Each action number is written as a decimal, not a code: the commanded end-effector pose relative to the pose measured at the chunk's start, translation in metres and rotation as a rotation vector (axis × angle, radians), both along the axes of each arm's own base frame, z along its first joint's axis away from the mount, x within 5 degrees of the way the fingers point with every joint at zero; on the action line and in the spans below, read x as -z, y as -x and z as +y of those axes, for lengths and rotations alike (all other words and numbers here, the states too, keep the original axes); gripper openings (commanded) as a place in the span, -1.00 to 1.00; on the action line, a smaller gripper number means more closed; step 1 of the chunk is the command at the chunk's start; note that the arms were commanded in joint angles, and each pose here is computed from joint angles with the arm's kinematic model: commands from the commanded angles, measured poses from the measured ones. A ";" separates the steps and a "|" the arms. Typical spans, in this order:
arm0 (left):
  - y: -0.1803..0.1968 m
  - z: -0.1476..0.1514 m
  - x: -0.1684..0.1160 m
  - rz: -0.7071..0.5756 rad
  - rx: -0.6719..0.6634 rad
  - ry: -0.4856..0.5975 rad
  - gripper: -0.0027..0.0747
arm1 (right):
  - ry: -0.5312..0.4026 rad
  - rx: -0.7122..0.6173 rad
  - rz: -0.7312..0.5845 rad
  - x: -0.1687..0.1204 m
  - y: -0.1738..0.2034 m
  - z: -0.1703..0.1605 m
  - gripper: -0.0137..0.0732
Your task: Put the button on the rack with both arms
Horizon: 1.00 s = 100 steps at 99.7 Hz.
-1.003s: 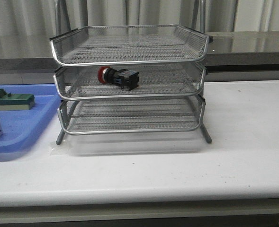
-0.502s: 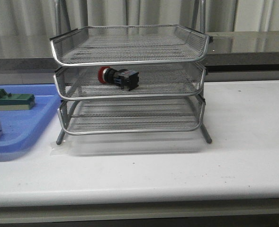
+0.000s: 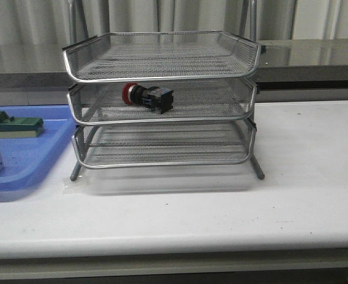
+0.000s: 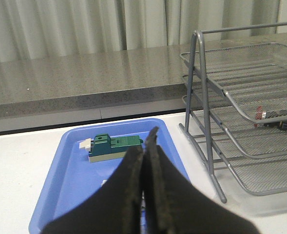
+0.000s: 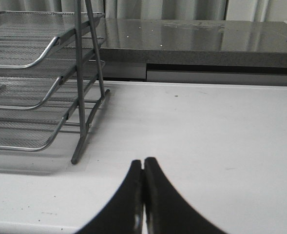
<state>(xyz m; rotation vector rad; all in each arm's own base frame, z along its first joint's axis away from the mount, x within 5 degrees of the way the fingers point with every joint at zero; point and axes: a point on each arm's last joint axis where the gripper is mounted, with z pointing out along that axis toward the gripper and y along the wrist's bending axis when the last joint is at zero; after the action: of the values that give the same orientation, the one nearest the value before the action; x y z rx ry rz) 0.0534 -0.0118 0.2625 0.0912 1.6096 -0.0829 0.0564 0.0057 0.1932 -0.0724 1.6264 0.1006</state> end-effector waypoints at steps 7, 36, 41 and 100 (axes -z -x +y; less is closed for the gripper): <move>0.000 0.003 -0.014 -0.078 -0.032 0.033 -0.98 | -0.006 -0.002 -0.102 -0.008 0.001 0.000 -0.84; 0.000 0.003 -0.014 -0.078 -0.032 0.033 -0.98 | -0.006 -0.002 -0.102 -0.008 0.001 0.000 -0.84; 0.000 0.003 -0.014 -0.078 -0.032 0.033 -0.98 | -0.006 -0.002 -0.102 -0.008 0.001 0.000 -0.84; 0.001 0.012 -0.006 -0.076 -0.127 0.056 -0.98 | -0.006 -0.002 -0.102 -0.008 0.001 0.000 -0.84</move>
<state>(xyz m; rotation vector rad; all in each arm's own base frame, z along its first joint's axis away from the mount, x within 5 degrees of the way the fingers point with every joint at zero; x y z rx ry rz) 0.0537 -0.0053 0.2580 0.0354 1.6208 -0.0267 0.0564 0.0057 0.1932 -0.0724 1.6264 0.1006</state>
